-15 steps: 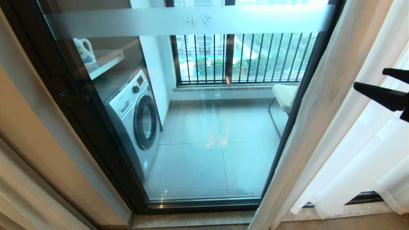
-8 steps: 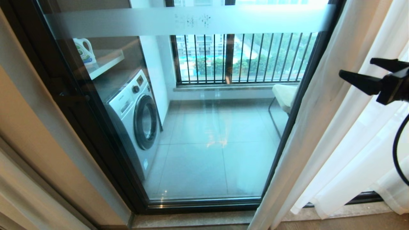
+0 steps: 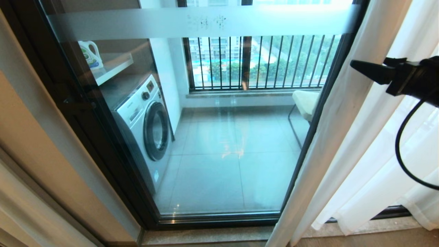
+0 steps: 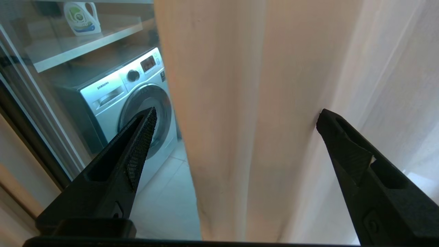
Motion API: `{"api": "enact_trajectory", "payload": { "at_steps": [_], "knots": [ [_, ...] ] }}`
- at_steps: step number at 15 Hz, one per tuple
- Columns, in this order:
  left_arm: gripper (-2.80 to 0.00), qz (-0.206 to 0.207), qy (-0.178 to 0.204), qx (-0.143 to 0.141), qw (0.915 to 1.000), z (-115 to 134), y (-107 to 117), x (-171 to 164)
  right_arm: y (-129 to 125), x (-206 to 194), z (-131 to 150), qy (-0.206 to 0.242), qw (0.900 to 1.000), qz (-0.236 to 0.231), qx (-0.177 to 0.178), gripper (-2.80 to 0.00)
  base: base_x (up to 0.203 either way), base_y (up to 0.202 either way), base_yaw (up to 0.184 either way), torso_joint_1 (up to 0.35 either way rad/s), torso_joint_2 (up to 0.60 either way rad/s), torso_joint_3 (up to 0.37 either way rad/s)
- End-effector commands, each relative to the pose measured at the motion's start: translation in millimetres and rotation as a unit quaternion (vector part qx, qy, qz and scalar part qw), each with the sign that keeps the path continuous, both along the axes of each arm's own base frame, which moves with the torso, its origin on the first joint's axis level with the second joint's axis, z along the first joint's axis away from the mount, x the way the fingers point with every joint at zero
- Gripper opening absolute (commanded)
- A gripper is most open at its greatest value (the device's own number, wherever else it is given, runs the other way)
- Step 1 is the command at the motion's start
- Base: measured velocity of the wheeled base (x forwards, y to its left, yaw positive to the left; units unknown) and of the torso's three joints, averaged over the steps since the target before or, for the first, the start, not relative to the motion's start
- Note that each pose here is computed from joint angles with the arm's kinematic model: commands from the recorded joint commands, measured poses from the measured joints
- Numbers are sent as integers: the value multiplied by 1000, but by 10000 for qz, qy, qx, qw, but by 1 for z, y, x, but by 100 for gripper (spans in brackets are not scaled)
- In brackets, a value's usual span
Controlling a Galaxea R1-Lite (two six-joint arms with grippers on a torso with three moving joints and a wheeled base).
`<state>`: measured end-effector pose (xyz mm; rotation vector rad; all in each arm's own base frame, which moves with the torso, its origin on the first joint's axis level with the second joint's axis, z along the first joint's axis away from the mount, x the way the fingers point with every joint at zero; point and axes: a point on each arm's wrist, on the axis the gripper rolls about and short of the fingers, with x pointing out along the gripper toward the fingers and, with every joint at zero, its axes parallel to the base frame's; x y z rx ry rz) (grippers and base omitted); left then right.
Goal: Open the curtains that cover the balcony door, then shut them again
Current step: Pull the inner curtains open on both sides
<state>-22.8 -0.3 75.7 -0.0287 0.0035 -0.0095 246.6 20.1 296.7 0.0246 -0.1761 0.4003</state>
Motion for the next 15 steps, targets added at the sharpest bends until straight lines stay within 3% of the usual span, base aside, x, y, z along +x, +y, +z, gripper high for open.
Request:
{"api": "enact_trajectory", "payload": {
  "at_steps": [1, 7, 10, 15],
  "knots": [
    [-280, -6, -2, -2, 10000, 0, 0, 0, 2, 12, -2, 42, 10000, 35, -3, 0, 0, 0, 0, 0, 0, 0],
    [-280, 2, -2, -2, 10000, 0, 0, 0, 2, 24, -4, -18, 10000, -50, -63, 0, 0, 0, 0, 0, 0, 0],
    [-280, -2, -2, -2, 10000, 0, 0, 0, 4, 36, -9, -117, 9988, -464, 39, 0, 0, 0, 0, 0, 0, 0],
    [-280, 2, -2, -2, 10000, 0, 0, 0, 9, 42, -13, -165, 9989, -427, 66, 0, 0, 0, 0, 0, 0, 0]
  ]
}}
